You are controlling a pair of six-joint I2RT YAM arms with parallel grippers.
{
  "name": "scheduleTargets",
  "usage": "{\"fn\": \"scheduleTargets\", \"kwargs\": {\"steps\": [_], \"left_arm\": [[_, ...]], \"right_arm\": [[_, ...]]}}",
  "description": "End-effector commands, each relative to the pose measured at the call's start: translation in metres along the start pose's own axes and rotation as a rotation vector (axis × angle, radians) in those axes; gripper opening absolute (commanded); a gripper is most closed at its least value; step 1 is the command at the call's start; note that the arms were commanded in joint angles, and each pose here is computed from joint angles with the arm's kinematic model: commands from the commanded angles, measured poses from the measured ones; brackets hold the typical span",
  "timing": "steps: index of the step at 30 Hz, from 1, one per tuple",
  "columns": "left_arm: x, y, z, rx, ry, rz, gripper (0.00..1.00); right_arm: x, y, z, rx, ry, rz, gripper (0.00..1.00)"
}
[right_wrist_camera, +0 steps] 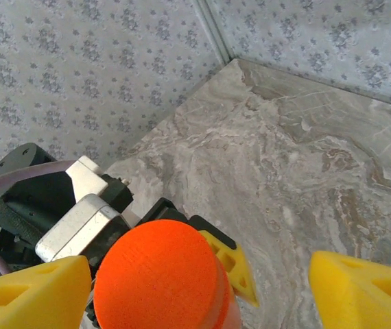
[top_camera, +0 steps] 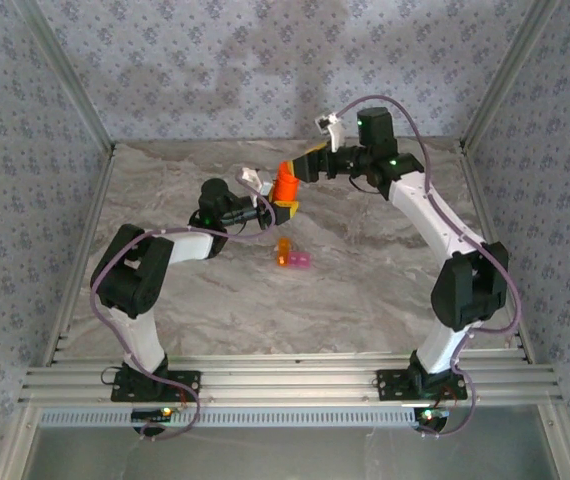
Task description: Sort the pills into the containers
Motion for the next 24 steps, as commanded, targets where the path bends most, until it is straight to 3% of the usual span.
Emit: {"fn": "scheduleTargets", "kwargs": {"steps": [1, 7, 13, 24], "left_arm": [[0.001, -0.022, 0.0, 0.054, 0.032, -0.051, 0.0], [0.001, -0.022, 0.0, 0.049, 0.034, -0.052, 0.0], [0.001, -0.022, 0.0, 0.047, 0.032, -0.051, 0.0], [0.001, -0.023, 0.0, 0.047, 0.026, -0.059, 0.0]], "right_arm": [[0.006, -0.001, 0.011, -0.047, -0.049, 0.032, 0.84], [0.016, 0.0, 0.013, -0.05, -0.057, 0.051, 0.83], [0.025, 0.002, 0.014, -0.046, -0.062, 0.07, 0.75], [0.024, 0.005, 0.014, -0.045, -0.052, 0.074, 0.38]]}}
Point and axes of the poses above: each hand's point on the last joint's axis, 136 mm out from that joint toward the fingers, its own x axis out along the fingers, its own z axis along the line the jaws close on, y = z × x, the point moved 9 cm from there along -x, back along the fingers, and after that the axes turned 12 degrees about x, right-handed, at the moved point
